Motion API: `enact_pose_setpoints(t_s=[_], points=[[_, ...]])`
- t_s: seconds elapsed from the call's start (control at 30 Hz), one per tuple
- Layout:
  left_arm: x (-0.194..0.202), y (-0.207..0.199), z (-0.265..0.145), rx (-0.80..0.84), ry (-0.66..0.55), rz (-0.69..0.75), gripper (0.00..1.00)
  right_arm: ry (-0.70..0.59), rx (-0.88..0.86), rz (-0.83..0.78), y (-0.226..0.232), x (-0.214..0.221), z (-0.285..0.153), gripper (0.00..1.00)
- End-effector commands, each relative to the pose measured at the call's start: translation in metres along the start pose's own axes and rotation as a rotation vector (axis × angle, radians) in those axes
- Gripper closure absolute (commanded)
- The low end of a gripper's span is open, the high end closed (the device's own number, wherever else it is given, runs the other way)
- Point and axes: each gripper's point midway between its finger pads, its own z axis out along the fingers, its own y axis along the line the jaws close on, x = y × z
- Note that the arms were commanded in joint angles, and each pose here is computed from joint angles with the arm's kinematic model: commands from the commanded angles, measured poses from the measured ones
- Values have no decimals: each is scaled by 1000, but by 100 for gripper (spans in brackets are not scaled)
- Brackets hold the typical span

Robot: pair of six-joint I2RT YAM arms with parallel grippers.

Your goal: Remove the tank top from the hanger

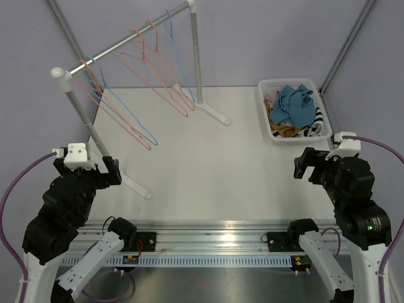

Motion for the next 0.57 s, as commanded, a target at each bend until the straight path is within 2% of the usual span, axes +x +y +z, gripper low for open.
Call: enact_pose_setpoints(t_s=[0.0,0.53], points=[[4,-1,3,-5,21,8,1,3,-34,-34,3,9,2,1],[3,-3,1,15,-3,-18,1,68,-16,-8,7,18,28,0]])
